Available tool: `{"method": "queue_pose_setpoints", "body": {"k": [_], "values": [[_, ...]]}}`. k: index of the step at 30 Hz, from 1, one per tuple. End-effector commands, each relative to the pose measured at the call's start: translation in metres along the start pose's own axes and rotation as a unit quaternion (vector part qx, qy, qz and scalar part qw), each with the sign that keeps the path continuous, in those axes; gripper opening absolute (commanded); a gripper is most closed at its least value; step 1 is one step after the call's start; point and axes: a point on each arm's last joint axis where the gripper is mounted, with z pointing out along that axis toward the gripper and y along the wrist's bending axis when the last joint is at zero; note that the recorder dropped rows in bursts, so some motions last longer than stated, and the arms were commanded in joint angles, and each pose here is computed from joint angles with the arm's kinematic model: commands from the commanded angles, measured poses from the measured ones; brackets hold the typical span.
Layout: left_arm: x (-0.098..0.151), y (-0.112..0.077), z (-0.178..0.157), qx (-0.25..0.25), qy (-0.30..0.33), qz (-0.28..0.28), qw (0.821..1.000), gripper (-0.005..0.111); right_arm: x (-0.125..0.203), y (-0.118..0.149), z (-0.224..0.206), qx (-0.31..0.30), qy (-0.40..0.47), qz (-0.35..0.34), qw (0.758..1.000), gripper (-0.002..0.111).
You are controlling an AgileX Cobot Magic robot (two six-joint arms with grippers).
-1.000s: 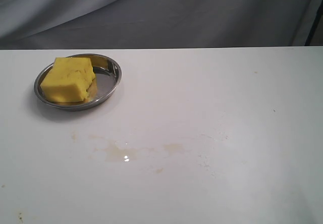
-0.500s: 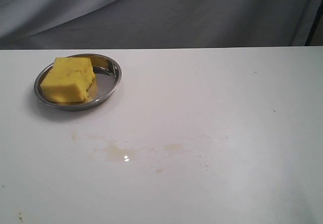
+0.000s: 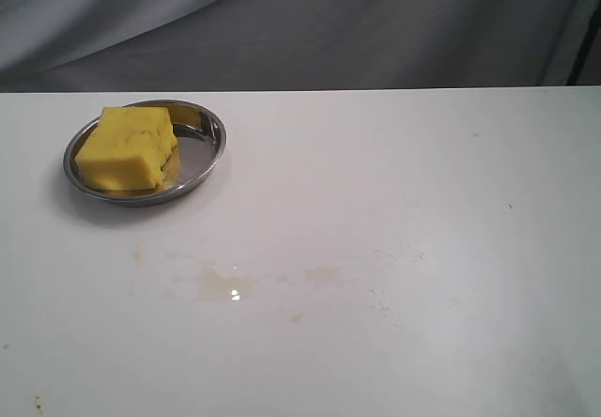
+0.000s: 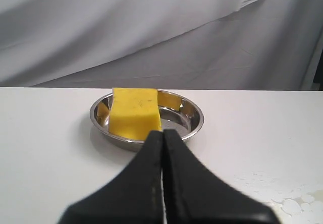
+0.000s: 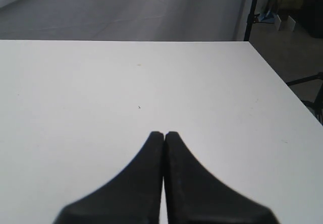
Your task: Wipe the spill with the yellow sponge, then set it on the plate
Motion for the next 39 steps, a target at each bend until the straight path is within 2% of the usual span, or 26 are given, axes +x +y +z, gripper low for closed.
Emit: {"method": "queue_pose_setpoints", "body": {"k": [1, 3, 7, 13, 19, 23, 39], "values": [[0.001, 0.0, 0.0, 0.002, -0.004, 0.003, 1.0, 0.0, 0.001, 0.0, 0.0, -0.001, -0.003, -0.003, 1.0, 0.0], [0.001, 0.001, 0.0, -0.002, 0.0, 0.014, 1.0, 0.0, 0.001, 0.0, 0.0, -0.001, -0.003, -0.003, 1.0, 0.0], [0.013, 0.005, -0.001, -0.024, 0.062, 0.03, 0.997, 0.0, 0.001, 0.0, 0.0, -0.001, -0.003, -0.003, 1.0, 0.0], [0.016, 0.008, -0.001, -0.04, 0.08, 0.059, 0.994, 0.0, 0.001, 0.0, 0.0, -0.001, -0.003, -0.003, 1.0, 0.0], [0.015, 0.017, -0.003, -0.123, 0.074, 0.033, 0.989, 0.0, 0.001, 0.0, 0.0, -0.001, -0.003, -0.003, 1.0, 0.0], [0.014, 0.02, -0.004, -0.153, 0.073, 0.027, 0.985, 0.0, 0.001, 0.0, 0.0, -0.001, -0.003, -0.003, 1.0, 0.0], [0.014, 0.021, -0.005, -0.16, 0.071, 0.031, 0.984, 0.0, 0.001, 0.0, 0.0, -0.001, -0.003, -0.003, 1.0, 0.0]]}}
